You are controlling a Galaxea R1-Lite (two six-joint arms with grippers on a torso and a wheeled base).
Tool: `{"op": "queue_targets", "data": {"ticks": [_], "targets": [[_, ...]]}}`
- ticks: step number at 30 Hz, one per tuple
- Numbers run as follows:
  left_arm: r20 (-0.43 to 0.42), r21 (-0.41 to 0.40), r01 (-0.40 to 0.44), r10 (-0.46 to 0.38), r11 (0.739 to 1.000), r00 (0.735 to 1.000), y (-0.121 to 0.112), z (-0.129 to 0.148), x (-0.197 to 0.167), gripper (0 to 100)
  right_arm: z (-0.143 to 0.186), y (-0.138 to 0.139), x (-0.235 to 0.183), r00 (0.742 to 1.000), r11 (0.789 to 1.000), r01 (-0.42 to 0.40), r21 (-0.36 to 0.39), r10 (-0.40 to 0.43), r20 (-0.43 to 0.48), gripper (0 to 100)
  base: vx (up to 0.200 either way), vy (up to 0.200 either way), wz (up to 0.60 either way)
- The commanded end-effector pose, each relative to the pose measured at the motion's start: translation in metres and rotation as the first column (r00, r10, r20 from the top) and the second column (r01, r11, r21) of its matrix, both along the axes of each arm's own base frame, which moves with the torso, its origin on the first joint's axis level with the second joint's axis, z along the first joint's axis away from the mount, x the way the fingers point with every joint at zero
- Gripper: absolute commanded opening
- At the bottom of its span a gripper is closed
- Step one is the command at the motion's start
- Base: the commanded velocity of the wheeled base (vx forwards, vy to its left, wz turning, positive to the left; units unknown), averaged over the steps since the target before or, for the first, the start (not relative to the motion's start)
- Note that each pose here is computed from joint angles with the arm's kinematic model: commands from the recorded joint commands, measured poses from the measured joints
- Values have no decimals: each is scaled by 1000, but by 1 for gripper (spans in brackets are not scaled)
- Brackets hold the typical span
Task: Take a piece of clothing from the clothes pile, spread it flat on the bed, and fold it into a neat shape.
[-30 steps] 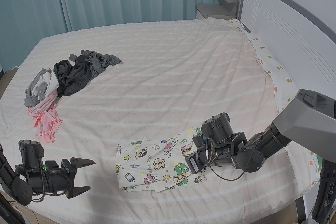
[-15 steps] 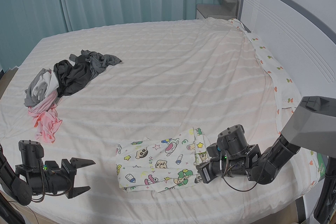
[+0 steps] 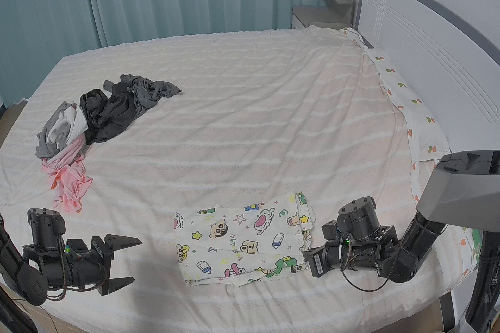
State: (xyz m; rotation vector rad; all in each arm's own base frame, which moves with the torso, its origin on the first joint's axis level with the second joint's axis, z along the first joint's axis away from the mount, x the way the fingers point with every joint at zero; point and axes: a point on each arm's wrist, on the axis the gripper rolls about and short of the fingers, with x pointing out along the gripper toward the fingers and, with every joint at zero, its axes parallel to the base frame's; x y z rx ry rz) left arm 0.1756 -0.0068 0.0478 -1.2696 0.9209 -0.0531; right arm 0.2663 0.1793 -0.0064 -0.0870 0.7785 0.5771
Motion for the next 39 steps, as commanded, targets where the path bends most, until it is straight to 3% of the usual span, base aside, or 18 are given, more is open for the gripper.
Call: {"op": "queue_targets", "data": {"ticks": [1,10,15,22,26,32,39], "targets": [[-1,-1,0,0,1000,1000,0,0,0,100,-5,-6,-2,1000,1000,6,-7,-6,-21,100,0,0,0],[-1,0,-1,1,1000,1000,0,0,0,100,-2,-12,-3,999,999,43,30,-42,-26,100,0,0,0],[-1,-1,0,0,1000,1000,0,0,0,100,18,-12,-1,997,993,56,103,-62,50,100,0,0,0],[-1,-1,0,0,1000,1000,0,0,1,100,59,-9,30,975,971,63,231,-109,193,100,0,0,0],[-2,0,1,-1,1000,1000,0,0,0,100,49,8,41,981,962,56,266,-102,163,100,0,0,0],[-1,-1,3,-3,1000,1000,0,0,0,100,13,26,49,992,964,69,256,-93,83,100,0,0,0],[-2,0,9,-9,1000,1000,-1,0,0,100,9,32,48,995,956,73,285,-89,45,100,0,0,0]]}}
